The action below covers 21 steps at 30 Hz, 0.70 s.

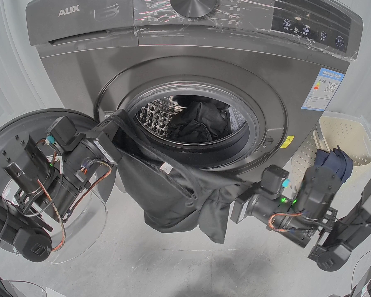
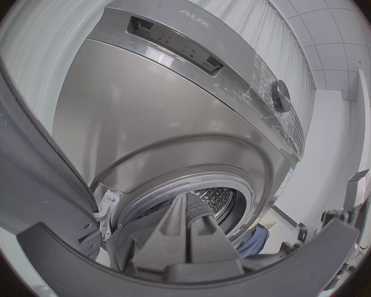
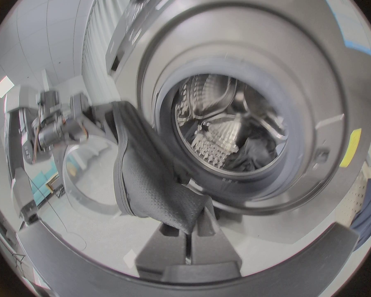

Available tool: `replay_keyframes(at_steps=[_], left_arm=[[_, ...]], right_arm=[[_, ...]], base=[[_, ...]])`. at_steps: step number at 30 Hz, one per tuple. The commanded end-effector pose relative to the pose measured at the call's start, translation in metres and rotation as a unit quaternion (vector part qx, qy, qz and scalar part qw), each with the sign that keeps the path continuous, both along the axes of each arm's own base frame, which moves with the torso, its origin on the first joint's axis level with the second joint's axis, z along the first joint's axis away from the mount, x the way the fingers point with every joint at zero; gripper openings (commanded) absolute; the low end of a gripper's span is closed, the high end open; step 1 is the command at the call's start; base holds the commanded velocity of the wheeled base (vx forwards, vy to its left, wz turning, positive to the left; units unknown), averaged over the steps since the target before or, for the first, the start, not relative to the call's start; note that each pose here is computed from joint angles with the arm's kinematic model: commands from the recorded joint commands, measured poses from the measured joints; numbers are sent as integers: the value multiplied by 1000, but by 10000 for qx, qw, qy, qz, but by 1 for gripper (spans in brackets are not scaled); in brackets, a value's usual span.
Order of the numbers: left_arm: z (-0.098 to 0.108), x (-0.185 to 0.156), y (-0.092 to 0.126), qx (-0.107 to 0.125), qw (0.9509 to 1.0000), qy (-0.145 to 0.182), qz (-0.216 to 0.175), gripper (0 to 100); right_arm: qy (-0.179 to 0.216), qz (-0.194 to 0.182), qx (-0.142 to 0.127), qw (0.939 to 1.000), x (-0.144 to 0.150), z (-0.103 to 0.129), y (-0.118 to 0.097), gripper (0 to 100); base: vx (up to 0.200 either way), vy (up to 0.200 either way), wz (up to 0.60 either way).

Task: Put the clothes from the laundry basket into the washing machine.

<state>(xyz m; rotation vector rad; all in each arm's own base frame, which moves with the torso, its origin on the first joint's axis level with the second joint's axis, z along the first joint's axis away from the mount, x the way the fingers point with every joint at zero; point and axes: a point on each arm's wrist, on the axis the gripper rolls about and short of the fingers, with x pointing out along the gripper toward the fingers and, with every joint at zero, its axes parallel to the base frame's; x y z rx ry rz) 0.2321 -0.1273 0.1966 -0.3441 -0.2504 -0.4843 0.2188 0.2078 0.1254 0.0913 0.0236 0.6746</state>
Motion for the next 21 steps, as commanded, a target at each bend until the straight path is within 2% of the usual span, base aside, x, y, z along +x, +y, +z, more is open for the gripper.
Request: replay_keyframes(at_steps=[1,6,8,15,21], left_arm=[[1,-2,1,-8,10000,-17,0,0],[1,-3,0,5,10000,-24,-26,0],[0,-4,0,60,10000,-34,-17,0],[0,-4,1,64,10000,-52,3,0],[1,-5,-1,152,9998,-112,1,0]], right_arm=[[-544,-256,544,9967,-15,44,-33,0],[-671,-330,767,9942,-21,56,-41,0],[-720,-631,837,9919,-14,60,-47,0],[-735,-967,789,9895,-3,59,-62,0],[-743,-962,763,9896,-6,59,-64,0]], base=[[0,0,0],[0,0,0],[0,0,0],[0,0,0],[0,0,0]])
